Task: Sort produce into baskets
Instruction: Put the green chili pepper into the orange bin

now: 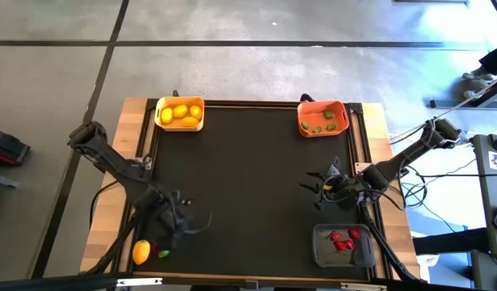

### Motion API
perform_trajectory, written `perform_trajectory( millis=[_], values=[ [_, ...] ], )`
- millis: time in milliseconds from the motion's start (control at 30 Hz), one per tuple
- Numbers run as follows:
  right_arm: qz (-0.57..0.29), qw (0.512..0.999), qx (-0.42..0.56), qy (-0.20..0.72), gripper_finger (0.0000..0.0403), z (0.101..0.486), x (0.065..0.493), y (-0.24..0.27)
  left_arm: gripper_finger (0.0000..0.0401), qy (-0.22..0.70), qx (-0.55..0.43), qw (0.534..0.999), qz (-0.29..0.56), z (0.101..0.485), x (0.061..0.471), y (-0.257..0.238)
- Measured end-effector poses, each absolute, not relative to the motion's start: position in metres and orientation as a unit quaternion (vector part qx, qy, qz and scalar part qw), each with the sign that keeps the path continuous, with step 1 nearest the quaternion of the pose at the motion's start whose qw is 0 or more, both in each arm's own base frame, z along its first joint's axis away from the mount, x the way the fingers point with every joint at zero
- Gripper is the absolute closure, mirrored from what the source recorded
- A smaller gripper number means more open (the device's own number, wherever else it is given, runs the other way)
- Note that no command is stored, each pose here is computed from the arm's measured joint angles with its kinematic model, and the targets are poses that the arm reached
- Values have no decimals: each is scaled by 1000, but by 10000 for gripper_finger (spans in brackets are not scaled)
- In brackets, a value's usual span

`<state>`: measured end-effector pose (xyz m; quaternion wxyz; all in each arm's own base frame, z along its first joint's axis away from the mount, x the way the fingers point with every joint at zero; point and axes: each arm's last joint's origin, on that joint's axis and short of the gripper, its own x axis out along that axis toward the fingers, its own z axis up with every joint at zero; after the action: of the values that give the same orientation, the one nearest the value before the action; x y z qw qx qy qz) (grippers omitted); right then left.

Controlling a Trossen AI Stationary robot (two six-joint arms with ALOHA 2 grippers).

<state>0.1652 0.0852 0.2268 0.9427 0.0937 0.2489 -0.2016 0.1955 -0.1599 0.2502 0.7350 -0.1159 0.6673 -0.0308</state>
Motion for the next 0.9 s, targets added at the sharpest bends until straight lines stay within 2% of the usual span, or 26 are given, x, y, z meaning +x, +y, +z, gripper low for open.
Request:
perform_trajectory(
  millis=[167, 600, 900],
  values=[
    [-200, 943, 84, 251, 246, 227, 165, 85, 198, 679, -76, 729, -47, 237, 185, -187],
    [-203, 941, 76, 259, 246, 219, 163, 84, 198, 686, -54, 720, -89, 193, 173, -247],
    [-197, 944, 91, 247, 246, 221, 165, 85, 198, 724, 5, 684, -84, 157, 164, -263]
  ],
)
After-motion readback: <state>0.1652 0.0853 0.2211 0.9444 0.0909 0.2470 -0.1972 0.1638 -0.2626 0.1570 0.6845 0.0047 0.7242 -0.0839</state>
